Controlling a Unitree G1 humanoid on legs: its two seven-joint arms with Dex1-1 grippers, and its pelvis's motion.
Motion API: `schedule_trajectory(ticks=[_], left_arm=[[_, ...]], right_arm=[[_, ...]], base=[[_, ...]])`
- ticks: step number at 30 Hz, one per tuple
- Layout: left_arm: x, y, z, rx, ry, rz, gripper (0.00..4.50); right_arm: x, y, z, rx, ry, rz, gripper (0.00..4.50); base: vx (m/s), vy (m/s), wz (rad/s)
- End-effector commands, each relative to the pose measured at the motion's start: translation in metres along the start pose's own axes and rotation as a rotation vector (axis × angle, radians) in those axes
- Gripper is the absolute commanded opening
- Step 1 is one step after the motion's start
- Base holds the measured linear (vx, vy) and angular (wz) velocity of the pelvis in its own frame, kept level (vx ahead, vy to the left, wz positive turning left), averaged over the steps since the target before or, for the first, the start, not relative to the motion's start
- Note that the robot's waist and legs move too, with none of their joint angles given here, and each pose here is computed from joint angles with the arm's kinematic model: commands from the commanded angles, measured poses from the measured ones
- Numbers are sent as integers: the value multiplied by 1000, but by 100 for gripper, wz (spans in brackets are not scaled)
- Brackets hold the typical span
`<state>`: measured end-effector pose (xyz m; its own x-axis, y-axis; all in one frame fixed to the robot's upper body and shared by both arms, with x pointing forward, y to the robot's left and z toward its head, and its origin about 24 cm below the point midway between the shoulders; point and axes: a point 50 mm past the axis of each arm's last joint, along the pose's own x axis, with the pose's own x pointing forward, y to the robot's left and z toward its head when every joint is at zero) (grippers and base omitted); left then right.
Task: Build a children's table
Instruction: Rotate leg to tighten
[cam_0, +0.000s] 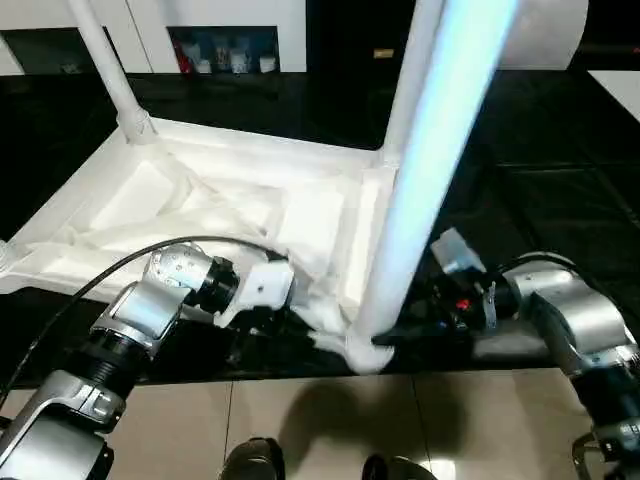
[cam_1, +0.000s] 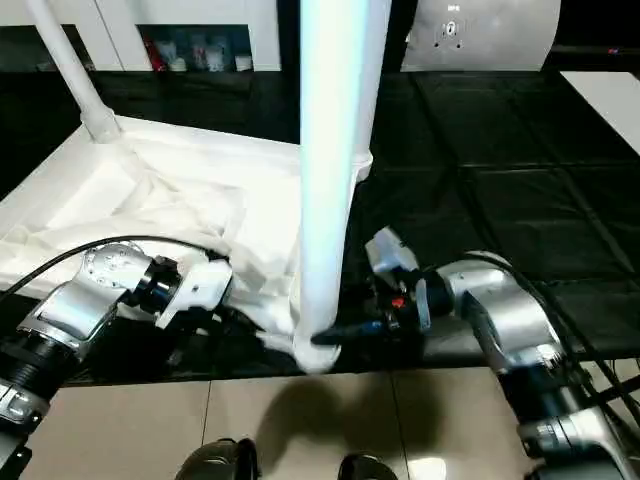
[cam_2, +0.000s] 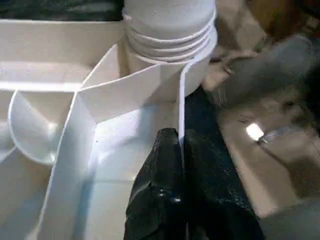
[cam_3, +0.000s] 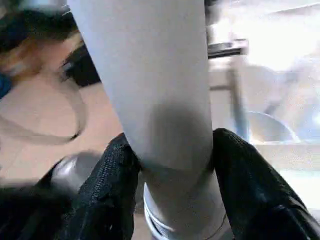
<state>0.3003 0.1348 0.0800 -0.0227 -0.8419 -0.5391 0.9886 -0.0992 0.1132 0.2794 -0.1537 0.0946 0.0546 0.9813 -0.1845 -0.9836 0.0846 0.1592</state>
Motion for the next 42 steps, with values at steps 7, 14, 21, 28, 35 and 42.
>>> schedule_trajectory(ticks=[7, 14, 21, 28, 35, 42], left_arm=[[18, 29, 24, -187, -85, 438, 0], [45, 46, 46, -292, -118, 640, 0], [55, 52, 56, -260, -86, 683, 0], [41, 42, 35, -222, -52, 637, 0], [24, 27, 12, -175, -40, 526, 0], [10, 0, -4, -11, 24, 223, 0]], right_arm=[[43, -9, -5, 81, -123, -425, 191], [82, -24, 1, 205, -179, -817, 191], [101, -34, 8, 255, -265, -1083, 271], [72, -33, 9, 47, -298, -1041, 341], [26, -30, 16, -124, -316, -874, 393], [2, -11, 8, -197, -93, -412, 393]], base=[[0, 0, 0], [0, 0, 0], [0, 0, 0], [0, 0, 0], [0, 0, 0], [0, 0, 0]])
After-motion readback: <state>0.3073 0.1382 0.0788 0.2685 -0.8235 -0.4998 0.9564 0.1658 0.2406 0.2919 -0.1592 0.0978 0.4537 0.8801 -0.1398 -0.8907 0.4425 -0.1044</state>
